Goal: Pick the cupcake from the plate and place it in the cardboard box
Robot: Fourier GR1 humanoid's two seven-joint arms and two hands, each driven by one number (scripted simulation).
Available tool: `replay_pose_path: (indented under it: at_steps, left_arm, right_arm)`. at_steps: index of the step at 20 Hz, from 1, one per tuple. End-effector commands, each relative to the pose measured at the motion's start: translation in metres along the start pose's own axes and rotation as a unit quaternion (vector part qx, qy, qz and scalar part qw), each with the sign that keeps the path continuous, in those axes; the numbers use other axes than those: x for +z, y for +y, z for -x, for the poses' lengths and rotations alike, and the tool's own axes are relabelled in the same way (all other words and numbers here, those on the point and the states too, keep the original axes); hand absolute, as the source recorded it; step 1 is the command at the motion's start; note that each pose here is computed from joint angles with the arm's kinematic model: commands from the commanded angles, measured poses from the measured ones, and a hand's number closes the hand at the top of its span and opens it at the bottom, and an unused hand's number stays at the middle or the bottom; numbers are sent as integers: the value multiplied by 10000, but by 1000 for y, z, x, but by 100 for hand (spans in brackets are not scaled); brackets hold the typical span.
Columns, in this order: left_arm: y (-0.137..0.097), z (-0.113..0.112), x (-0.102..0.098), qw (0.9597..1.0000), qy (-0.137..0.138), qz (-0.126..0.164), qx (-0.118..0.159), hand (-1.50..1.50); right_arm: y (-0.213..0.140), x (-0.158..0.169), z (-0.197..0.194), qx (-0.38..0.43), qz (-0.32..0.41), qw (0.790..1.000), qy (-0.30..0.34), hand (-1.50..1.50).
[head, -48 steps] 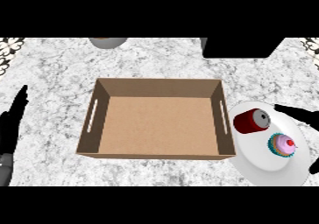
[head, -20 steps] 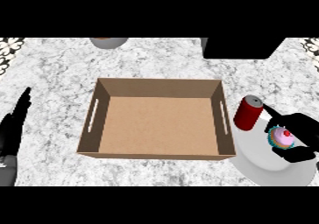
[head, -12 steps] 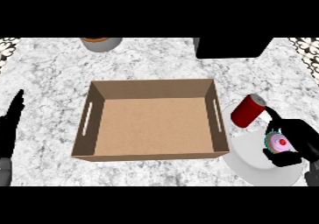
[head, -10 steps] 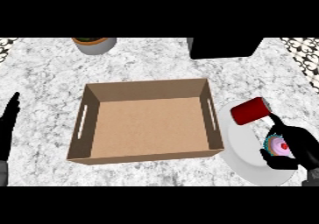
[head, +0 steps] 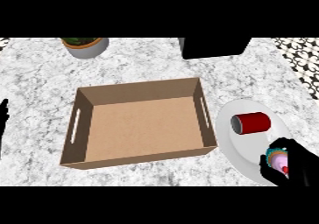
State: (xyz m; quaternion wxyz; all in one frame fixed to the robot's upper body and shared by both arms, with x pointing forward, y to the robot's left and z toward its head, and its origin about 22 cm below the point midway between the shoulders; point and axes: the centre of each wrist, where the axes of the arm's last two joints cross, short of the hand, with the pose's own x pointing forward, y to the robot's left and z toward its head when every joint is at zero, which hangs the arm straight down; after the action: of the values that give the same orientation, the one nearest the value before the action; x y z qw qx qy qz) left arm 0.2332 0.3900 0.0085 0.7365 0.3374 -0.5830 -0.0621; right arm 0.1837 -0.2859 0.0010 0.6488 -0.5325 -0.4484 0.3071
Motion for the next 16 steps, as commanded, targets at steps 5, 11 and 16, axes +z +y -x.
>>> replay_pose_path:
  at_steps: [5, 11, 16]
  left_arm:
    - [-9, -1, 5, 9994, -167, 275, 109, 0]
    - [-13, -25, -9, 9986, -425, 304, 76, 0]
    - [-26, -45, -13, 9967, -664, 464, 98, 0]
  right_arm:
    - [-63, 71, -76, -267, 1598, 9862, -326, 150]
    - [-90, 121, -138, -618, 1541, 9846, -549, 150]
    - [-105, 134, -183, -1145, 1654, 9783, -503, 150]
